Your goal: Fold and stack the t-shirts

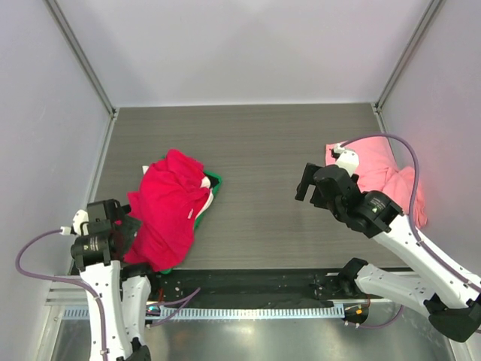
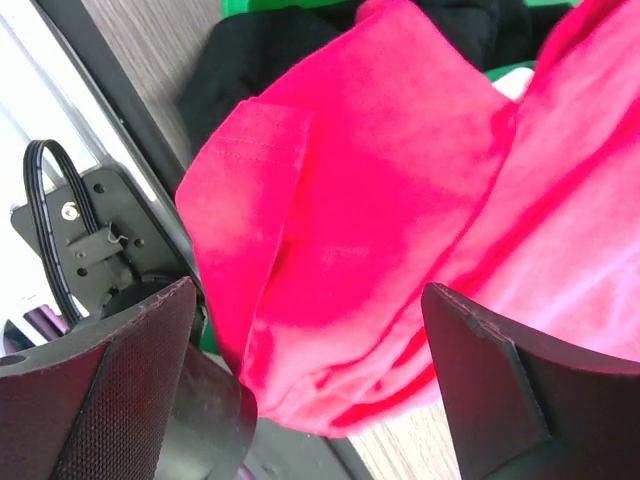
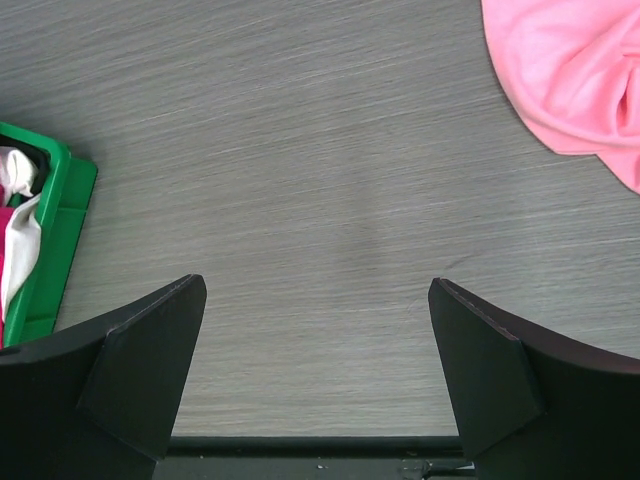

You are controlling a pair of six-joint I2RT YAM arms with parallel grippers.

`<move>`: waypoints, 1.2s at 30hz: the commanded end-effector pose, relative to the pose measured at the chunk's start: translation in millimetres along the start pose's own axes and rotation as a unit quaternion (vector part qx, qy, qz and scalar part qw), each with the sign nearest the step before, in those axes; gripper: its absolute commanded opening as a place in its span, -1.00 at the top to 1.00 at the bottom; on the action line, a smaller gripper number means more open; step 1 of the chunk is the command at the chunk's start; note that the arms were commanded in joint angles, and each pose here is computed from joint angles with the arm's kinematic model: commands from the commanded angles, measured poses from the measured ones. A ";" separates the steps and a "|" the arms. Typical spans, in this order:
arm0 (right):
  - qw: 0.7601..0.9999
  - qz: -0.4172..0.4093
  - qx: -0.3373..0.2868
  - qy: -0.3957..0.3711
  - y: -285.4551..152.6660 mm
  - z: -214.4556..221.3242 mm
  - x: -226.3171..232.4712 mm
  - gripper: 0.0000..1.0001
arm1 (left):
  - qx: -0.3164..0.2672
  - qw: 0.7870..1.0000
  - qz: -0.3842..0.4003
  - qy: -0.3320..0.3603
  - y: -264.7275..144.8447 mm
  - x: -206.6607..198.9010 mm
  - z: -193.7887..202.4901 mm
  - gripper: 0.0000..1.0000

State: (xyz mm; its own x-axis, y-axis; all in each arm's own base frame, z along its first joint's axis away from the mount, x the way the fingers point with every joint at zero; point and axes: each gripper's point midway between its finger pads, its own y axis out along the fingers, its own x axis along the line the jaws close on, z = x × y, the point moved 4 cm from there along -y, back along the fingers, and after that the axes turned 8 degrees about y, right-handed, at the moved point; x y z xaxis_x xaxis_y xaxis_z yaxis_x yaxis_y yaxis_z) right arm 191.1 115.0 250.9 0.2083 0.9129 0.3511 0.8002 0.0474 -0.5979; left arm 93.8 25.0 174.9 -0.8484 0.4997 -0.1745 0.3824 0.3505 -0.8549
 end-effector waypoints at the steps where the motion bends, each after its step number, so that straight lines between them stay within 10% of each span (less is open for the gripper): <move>1: 0.999 -0.028 -0.011 0.020 -4.9 -4.6 5.6 -0.99 | -0.027 0.999 0.031 -0.003 -24.0 -8.4 -16.9 -0.89; 3: 0.999 -0.029 -0.010 0.019 -4.8 -3.1 4.5 -0.99 | -0.053 0.996 0.070 0.016 -40.2 -21.3 -32.7 -0.64; 7: 1.000 -0.021 -0.016 0.016 -1.5 -2.8 2.2 -0.99 | -0.052 0.962 0.255 0.082 -72.1 -90.8 -52.4 -0.66; 11: 1.000 -0.015 -0.015 0.010 1.8 -3.3 4.1 -0.99 | -0.042 0.946 0.278 0.159 -72.2 -137.9 -45.7 -0.66; 17: 0.999 0.012 -0.029 0.009 -2.1 -10.3 -3.4 -0.99 | 0.020 0.863 0.260 0.433 -75.8 -227.6 82.0 -0.67; 22: 0.999 0.035 -0.031 -0.008 -19.2 -16.2 -20.8 -0.99 | 0.071 0.829 0.172 0.527 -17.8 -252.6 171.4 -0.68; 28: 0.998 0.033 -0.046 0.002 -39.2 -21.3 -37.3 -0.99 | 0.113 0.852 0.091 0.504 50.4 -230.4 169.4 -0.75; 36: 0.998 0.053 -0.037 -0.013 -29.3 -15.3 -38.4 -1.00 | 0.125 0.944 0.039 0.301 113.6 -150.0 59.4 -0.79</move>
State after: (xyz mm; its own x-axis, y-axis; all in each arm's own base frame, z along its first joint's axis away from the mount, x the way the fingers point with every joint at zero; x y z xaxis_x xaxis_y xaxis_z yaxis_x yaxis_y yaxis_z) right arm 162.1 72.3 263.5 0.2612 0.9198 0.2929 0.8135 -0.0464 -0.5797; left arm 251.1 -118.6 76.6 -0.2675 0.9633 -0.0219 0.2809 0.0563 -0.9581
